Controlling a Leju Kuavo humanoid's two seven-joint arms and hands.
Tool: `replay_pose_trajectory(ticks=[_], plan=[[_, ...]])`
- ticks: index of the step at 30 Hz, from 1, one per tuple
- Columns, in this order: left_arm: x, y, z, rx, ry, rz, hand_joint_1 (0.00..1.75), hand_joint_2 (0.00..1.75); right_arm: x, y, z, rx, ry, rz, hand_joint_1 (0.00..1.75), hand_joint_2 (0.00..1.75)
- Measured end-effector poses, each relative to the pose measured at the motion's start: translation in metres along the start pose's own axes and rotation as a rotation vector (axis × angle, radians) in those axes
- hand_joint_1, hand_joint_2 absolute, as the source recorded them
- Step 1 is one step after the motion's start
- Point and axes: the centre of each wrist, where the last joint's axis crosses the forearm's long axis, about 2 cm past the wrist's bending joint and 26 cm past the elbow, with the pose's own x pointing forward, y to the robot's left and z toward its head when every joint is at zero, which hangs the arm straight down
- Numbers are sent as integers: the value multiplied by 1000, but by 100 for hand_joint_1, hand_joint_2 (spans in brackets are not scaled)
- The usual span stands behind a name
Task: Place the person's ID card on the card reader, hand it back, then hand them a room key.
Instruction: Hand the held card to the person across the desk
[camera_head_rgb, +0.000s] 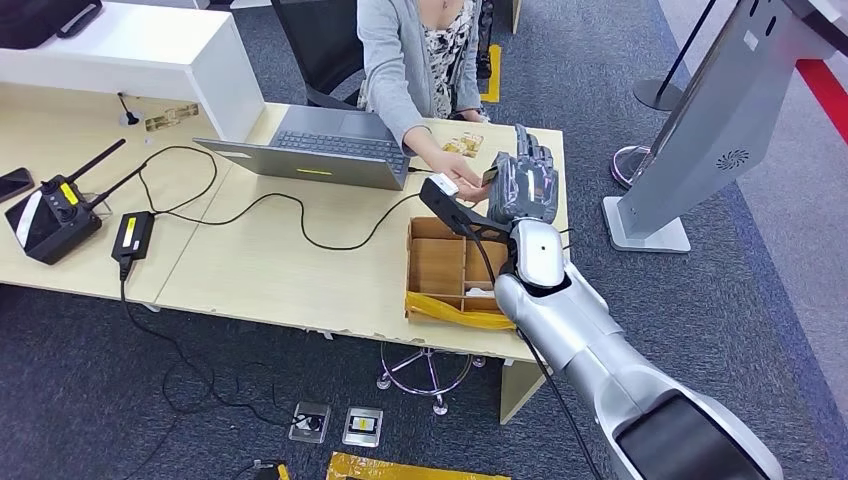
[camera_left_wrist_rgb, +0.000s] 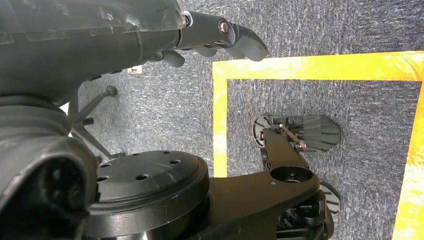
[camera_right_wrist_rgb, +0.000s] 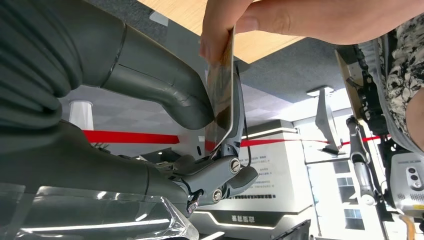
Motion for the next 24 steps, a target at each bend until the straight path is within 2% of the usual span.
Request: replay_pose_trajectory(ticks=[1,10,12,18,24], plan=[[0,0,0,0,0,0,0,0,0,0,0,1,0,1,0,0],[-1,0,0,0,1,3,0,0,0,3,1,-15,-34,-3,0,0],[-1,-1,0,-4,2,5,0,0,-6,4,1,-32,-39,5,0,0],[-6,-4,0,-10,-2,11,0,0,-49,2,-6,-75,59,23,0,0],[-17,-6,1,-23,1,15,0,0,-135,-4,-7,-23,288,122,0,0]])
